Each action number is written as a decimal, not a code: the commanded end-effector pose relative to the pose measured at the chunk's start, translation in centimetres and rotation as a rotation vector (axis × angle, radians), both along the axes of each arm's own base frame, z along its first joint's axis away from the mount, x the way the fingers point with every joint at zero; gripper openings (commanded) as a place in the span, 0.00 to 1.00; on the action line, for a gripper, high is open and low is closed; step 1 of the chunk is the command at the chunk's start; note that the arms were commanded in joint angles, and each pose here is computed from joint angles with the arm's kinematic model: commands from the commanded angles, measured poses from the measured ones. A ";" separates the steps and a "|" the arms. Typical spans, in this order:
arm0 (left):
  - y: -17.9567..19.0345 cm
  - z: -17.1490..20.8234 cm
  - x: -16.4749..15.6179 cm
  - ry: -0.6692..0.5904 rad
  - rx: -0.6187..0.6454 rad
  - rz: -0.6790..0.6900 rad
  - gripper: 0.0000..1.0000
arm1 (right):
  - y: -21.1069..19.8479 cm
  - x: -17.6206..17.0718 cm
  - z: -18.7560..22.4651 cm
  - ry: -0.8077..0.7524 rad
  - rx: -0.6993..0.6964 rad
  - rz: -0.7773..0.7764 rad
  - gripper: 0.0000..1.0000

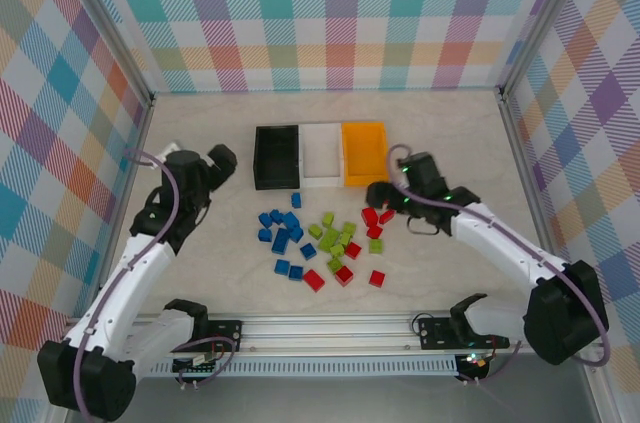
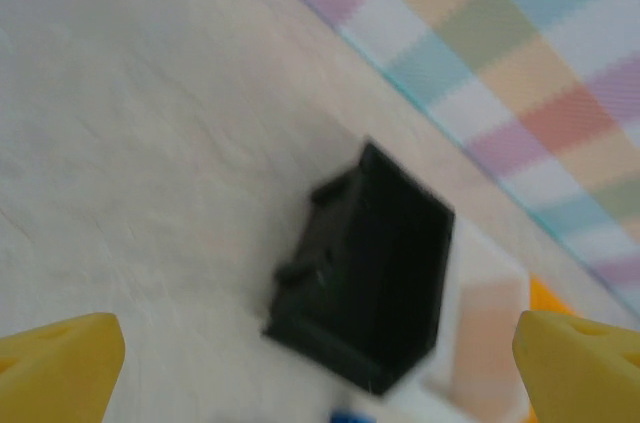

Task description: Sort the legos into containers by color

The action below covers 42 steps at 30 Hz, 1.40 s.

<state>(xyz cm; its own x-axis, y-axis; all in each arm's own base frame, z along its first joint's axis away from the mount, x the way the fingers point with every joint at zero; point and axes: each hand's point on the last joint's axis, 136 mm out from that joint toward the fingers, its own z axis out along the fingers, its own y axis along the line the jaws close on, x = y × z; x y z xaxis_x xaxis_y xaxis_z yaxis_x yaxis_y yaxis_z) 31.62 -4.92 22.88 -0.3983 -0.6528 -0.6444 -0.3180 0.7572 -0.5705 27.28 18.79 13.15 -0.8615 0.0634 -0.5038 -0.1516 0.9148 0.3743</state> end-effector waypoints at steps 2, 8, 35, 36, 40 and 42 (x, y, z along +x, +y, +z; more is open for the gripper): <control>-3.9 -4.8 -3.5 0.157 -0.021 -0.153 1.00 | 3.2 -8.3 -2.9 0.178 -0.098 0.245 0.86; -5.3 -8.7 -5.5 0.259 -0.023 -0.208 1.00 | 5.2 -13.6 -6.3 0.255 -0.280 0.395 0.77; -5.7 -10.0 -5.3 0.295 0.006 -0.230 1.00 | 9.0 -13.6 -9.6 0.240 -0.370 0.490 0.38; -5.7 -9.9 -5.3 0.294 0.006 -0.231 1.00 | 9.0 -13.6 -9.4 0.237 -0.365 0.488 0.35; -6.0 -9.7 -5.0 0.294 0.008 -0.242 1.00 | 9.1 -13.4 -8.0 0.207 -0.340 0.483 0.32; -6.2 -9.6 -4.9 0.292 0.010 -0.253 1.00 | 8.9 -13.2 -7.0 0.181 -0.331 0.478 0.32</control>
<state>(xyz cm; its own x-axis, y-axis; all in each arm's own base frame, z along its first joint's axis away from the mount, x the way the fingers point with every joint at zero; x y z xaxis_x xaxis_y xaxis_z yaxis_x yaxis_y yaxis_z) 26.20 -10.18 12.01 -0.7098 -0.5221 -0.4728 -0.3134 0.8352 -0.4519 13.59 27.37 3.80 -0.8422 -0.4932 -0.2178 -0.5264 0.8397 0.1337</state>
